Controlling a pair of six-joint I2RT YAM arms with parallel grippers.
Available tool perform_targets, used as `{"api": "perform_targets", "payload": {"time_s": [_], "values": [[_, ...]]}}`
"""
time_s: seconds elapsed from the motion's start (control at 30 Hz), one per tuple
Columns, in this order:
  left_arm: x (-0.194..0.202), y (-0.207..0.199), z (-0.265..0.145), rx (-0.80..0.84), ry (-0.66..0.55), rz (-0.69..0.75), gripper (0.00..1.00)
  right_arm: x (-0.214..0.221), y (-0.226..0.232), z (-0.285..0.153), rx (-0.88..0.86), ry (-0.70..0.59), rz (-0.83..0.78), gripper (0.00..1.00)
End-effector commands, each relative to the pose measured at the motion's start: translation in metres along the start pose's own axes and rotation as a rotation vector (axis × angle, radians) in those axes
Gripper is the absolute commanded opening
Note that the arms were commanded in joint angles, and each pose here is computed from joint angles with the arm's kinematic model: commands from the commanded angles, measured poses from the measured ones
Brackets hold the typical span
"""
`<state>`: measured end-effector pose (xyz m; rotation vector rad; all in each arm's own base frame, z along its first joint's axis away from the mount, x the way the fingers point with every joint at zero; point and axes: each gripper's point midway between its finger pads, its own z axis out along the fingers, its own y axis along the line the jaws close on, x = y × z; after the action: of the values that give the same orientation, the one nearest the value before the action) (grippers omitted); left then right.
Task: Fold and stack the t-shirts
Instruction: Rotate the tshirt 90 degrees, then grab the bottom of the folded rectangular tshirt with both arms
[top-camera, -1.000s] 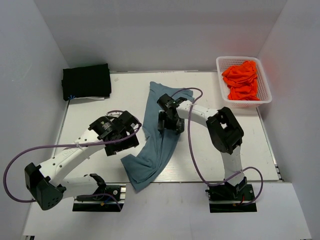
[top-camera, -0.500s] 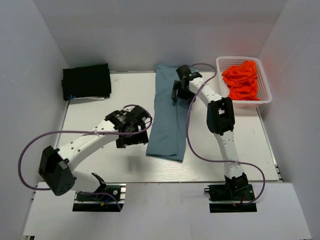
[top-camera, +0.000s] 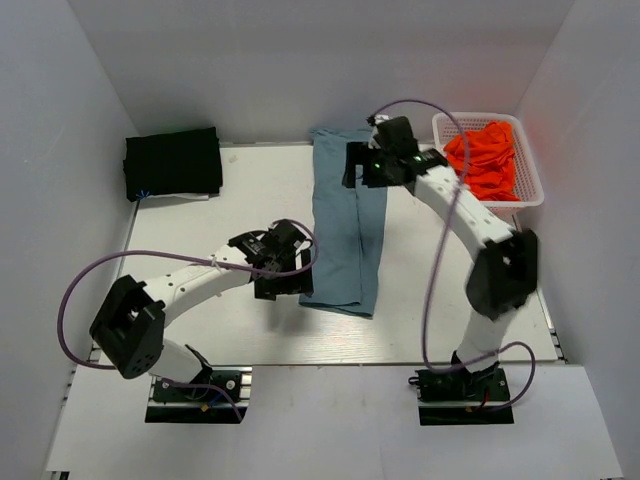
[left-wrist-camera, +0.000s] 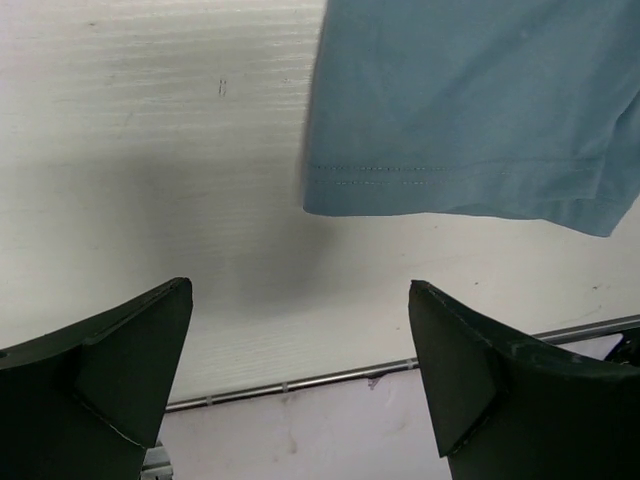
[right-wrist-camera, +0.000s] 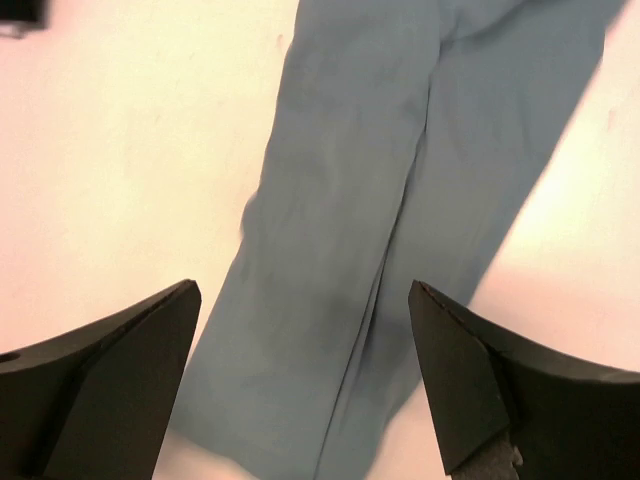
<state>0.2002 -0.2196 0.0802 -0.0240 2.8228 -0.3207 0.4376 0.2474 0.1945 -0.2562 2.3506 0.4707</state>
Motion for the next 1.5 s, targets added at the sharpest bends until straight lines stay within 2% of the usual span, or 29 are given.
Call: {"api": "perform_targets", "payload": {"time_s": [0.0,0.03,0.07,0.13,0.17,0.27,0.3,0.37,0.57,0.7,0.87,1.0,1.03,1.13,1.17,1.23,1.27,1.3,1.33,1.47], "values": [[-0.010,-0.021,0.000,0.119,-0.054,0.011,0.99,0.051,-0.013,-0.022,0.012,0.055,0.131,0.90],[-0.012,-0.024,0.003,0.134,-0.069,0.011,0.99,0.066,-0.018,-0.044,0.024,0.043,0.152,0.90],[-0.012,-0.029,0.002,0.148,-0.076,0.021,0.99,0.101,-0.025,-0.044,0.060,0.110,0.233,0.90],[-0.010,-0.034,0.004,0.170,-0.079,0.046,0.99,0.122,-0.027,-0.062,0.068,0.123,0.276,0.90],[-0.010,-0.037,0.008,0.185,-0.077,0.046,0.99,0.161,-0.032,-0.072,0.071,0.180,0.306,0.90],[-0.006,-0.040,0.020,0.207,-0.058,0.069,0.99,0.217,-0.015,-0.082,-0.022,0.287,0.421,0.89],[-0.002,-0.039,0.027,0.196,-0.034,0.079,0.99,0.225,-0.003,-0.085,-0.086,0.316,0.450,0.87],[0.001,-0.040,0.033,0.186,-0.018,0.087,0.99,0.249,0.000,-0.084,-0.103,0.349,0.480,0.86],[-0.007,-0.028,0.049,0.096,-0.067,0.090,0.95,0.264,0.017,-0.075,-0.137,0.414,0.460,0.86],[-0.006,-0.022,0.054,0.057,-0.059,0.091,0.88,0.279,0.017,-0.060,-0.088,0.511,0.444,0.84],[0.005,-0.016,0.059,0.043,-0.039,0.090,0.87,0.297,0.011,-0.060,-0.040,0.570,0.454,0.84],[0.007,-0.018,0.066,0.049,-0.051,0.074,0.82,0.306,0.004,-0.063,-0.007,0.573,0.452,0.74],[0.009,-0.016,0.070,0.039,-0.042,0.075,0.81,0.308,0.003,-0.063,-0.004,0.575,0.454,0.67],[0.008,-0.021,0.074,0.032,-0.042,0.085,0.74,0.314,0.001,-0.062,0.011,0.595,0.460,0.50],[0.003,-0.022,0.075,0.025,-0.052,0.085,0.64,0.314,0.002,-0.061,0.001,0.595,0.459,0.39],[0.007,-0.021,0.078,0.007,-0.042,0.095,0.54,0.320,0.001,-0.060,0.002,0.606,0.462,0.31],[0.010,-0.018,0.080,-0.007,-0.028,0.097,0.38,0.316,0.001,-0.057,-0.008,0.587,0.468,0.15],[0.010,-0.018,0.080,-0.008,-0.028,0.097,0.29,0.317,0.002,-0.056,-0.009,0.588,0.465,0.03],[0.011,-0.016,0.080,-0.014,-0.022,0.097,0.00,0.319,0.000,-0.056,-0.001,0.600,0.466,0.00],[0.024,0.005,0.069,-0.080,-0.011,0.024,0.00,0.340,-0.012,-0.070,0.056,0.659,0.451,0.00]]}}
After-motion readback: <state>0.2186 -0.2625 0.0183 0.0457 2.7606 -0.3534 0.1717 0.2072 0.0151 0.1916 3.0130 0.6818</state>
